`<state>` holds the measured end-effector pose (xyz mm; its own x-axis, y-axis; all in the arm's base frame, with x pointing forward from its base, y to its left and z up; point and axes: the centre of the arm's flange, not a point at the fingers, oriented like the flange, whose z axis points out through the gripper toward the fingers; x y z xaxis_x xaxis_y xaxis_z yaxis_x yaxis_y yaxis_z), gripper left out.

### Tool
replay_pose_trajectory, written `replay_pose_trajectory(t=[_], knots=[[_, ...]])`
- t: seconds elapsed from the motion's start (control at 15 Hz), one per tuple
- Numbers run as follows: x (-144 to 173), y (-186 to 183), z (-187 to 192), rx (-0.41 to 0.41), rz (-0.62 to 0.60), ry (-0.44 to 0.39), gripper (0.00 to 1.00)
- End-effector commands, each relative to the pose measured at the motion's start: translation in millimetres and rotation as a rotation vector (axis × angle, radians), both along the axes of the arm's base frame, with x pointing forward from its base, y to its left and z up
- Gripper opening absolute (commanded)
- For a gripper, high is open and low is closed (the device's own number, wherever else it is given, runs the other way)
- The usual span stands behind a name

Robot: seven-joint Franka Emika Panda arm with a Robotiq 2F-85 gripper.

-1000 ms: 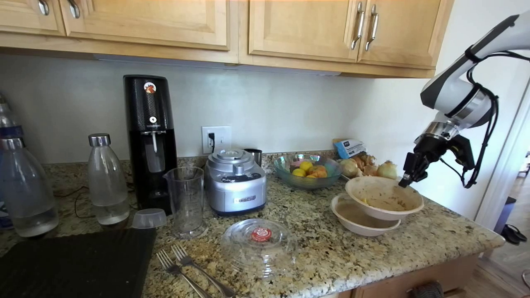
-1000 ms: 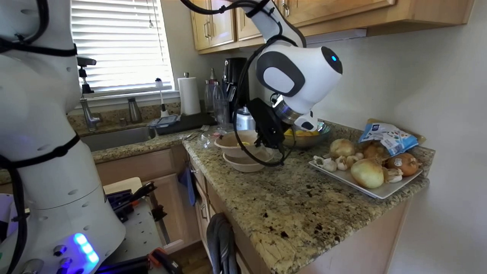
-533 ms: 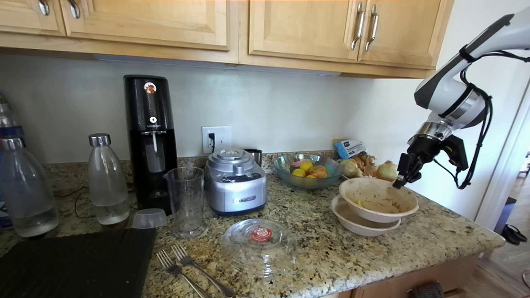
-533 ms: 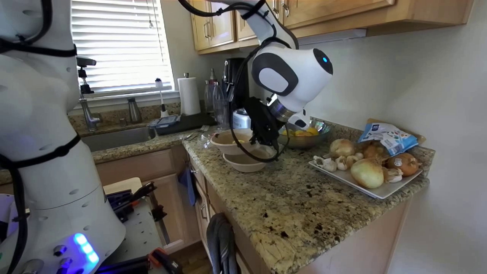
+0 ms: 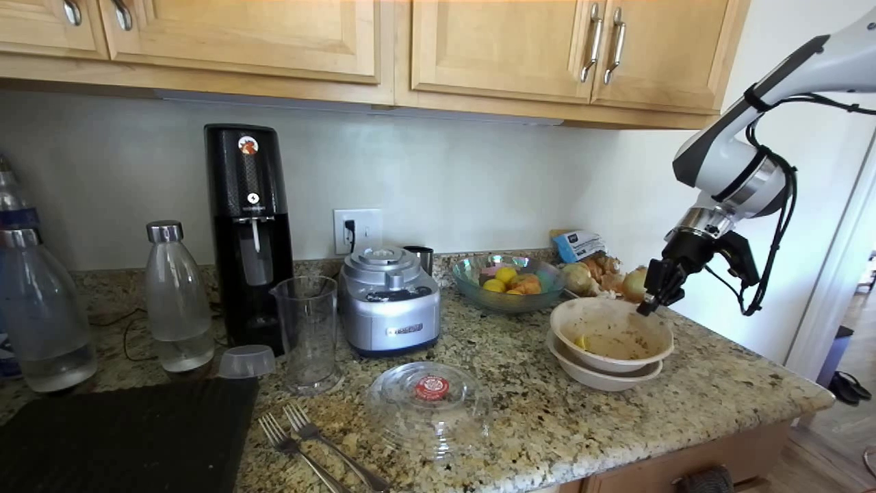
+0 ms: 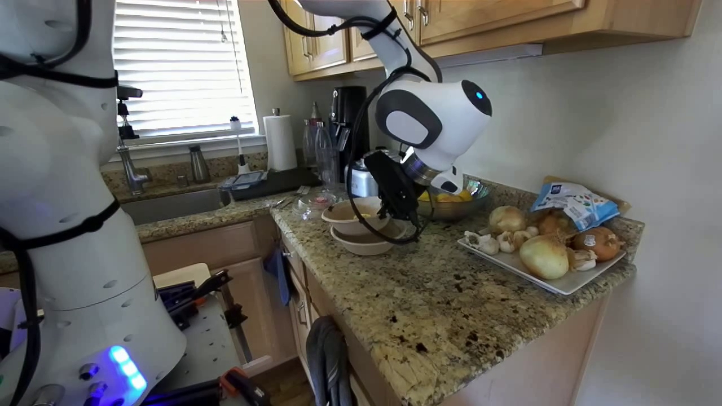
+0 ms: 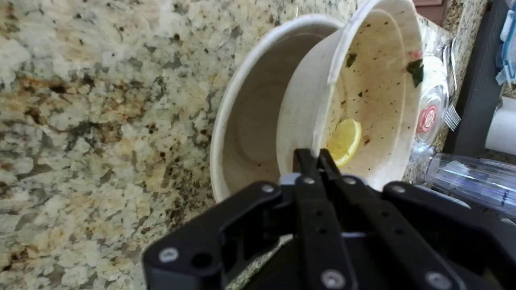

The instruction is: Stack the right plate in the left plate

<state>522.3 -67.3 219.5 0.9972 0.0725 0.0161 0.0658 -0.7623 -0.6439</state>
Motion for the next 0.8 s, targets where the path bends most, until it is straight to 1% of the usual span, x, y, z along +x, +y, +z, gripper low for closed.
replay_pose_trajectory(t=[0.0,0.33,0.4,0.47,0.6,0.73], knots=[[11.7,-0.5,-3.9,-0.019,-0.039,-0.022,0.05],[21.5,-7.5,-8.0,-0.043,-0.040,-0.050,0.05],[22.8,-9.8,-9.6,-0.045,-0.042,-0.046,0.07],[23.3,-10.6,-11.0,-0.048,-0.045,-0.044,0.06],[22.2,-10.8,-12.6,-0.047,-0.042,-0.037,0.33],[20.2,-11.1,-15.7,-0.049,-0.037,-0.028,0.44]])
